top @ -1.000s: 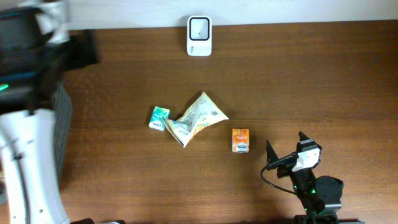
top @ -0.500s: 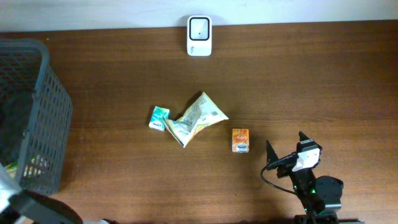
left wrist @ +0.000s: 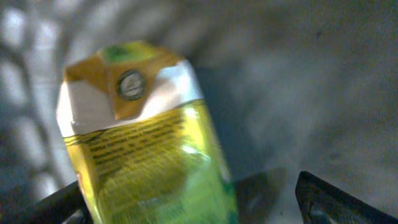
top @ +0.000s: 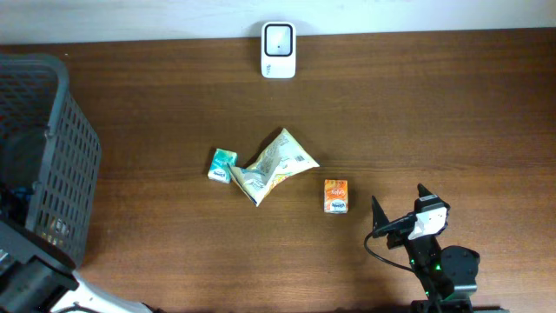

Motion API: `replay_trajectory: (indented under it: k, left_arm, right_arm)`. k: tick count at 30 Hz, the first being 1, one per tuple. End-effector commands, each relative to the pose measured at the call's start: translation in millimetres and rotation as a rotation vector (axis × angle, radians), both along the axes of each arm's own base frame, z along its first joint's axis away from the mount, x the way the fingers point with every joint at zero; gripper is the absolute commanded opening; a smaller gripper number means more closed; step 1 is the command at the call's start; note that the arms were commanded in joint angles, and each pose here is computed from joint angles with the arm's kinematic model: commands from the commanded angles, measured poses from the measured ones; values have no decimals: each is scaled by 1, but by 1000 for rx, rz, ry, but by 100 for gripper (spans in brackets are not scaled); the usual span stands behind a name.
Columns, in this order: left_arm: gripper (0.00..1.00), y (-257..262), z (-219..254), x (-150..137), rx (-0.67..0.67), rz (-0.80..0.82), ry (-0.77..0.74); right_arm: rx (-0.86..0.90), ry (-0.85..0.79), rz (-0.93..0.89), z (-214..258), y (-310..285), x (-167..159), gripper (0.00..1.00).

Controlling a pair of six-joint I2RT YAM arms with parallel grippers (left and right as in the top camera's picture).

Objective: Scan the item barcode
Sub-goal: 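Grasp the yellow green-tea carton in the basket with the left gripper, then place the yellow carton on the table left of the green box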

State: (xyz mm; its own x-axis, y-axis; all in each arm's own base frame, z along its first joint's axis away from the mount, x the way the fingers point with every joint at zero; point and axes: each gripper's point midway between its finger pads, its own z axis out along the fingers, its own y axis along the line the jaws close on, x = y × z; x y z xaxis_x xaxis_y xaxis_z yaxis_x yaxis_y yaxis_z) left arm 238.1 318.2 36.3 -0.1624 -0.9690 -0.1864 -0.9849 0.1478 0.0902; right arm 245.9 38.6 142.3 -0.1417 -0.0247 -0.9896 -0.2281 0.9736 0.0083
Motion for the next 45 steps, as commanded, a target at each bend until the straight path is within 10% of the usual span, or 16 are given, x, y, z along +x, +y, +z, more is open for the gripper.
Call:
replay_trajectory:
  k: [1,12,27,36,45]
  left_arm:
    - [75,-6,-20,-5,-48,16,26]
    - [51,3,11,31,-66,-1,-120]
    - [52,-3,218,99,76,-261,-556]
    - [55,-137,369,126,279,-644,-848]
    - [57,-318,228,166,-21,-1081,-447]
  right_arm:
    - [7,7,4,-3,1,0,99]
    - [7,7,4,-3,1,0,99]
    - [7,7,4,-3,1,0,99]
    - [7,7,4,-3,1,0,99]
    - [7,7,4,-3,1,0,99]
